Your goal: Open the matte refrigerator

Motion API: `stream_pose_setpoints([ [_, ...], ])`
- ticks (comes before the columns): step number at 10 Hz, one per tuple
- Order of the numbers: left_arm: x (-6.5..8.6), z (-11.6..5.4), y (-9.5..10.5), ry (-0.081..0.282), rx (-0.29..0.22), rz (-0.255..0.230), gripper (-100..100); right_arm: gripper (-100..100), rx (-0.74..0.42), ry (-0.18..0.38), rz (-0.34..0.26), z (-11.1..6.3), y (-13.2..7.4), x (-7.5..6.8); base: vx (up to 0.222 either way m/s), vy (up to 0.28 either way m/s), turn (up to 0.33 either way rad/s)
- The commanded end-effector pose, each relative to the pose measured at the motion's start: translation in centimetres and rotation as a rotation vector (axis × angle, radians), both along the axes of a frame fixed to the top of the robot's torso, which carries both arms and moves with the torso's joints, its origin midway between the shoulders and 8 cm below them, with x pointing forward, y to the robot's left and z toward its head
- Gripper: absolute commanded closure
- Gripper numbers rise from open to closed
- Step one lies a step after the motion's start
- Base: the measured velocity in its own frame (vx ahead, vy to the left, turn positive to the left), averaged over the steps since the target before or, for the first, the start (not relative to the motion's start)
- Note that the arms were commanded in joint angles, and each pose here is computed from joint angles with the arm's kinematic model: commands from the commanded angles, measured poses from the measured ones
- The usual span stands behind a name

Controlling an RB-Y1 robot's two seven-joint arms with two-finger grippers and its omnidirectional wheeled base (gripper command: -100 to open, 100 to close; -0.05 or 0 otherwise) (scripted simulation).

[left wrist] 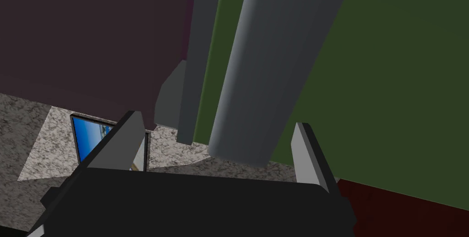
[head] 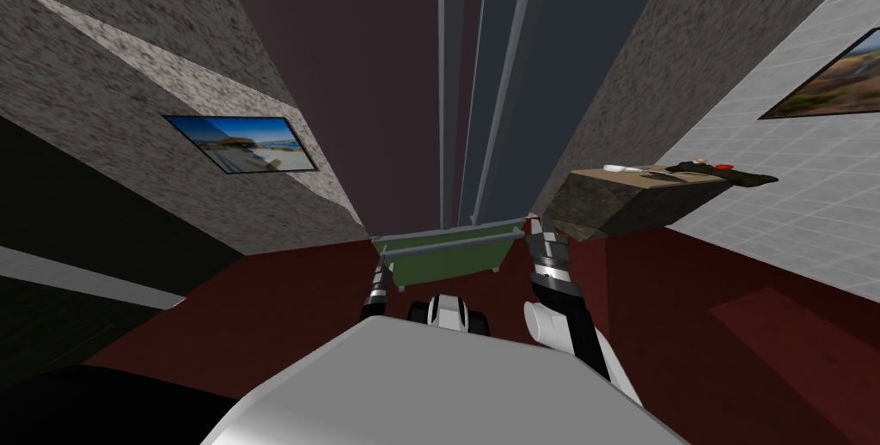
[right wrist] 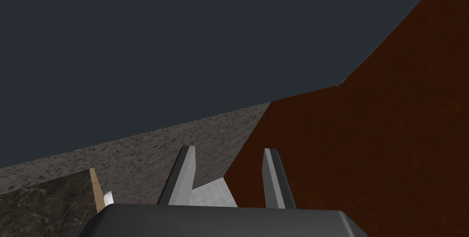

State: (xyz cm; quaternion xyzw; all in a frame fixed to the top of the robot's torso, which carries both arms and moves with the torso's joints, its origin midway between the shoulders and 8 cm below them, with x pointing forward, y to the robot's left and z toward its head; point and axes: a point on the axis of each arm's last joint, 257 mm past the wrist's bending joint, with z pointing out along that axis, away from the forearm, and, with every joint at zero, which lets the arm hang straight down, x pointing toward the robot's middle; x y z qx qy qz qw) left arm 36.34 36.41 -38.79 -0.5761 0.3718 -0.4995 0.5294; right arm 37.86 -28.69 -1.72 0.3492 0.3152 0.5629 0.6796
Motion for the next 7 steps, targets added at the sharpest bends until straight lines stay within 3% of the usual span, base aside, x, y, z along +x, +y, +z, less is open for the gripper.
stream_pose_setpoints([
  [1,-0.9,-1.9,-0.1,0.033,-0.023,0.015,-100,0,0.0,0.0,0.0,0.0,0.0,0.0,0.074,0.016,0.009],
  [5,-1.9,-3.8,-0.7,0.061,-0.055,0.031,-100,0,0.0,0.0,0.0,0.0,0.0,0.0,0.057,0.011,0.007],
  [7,-0.7,-3.1,-0.1,0.057,-0.05,0.028,-100,0,0.0,0.0,0.0,0.0,0.0,0.0,0.032,0.009,0.003],
])
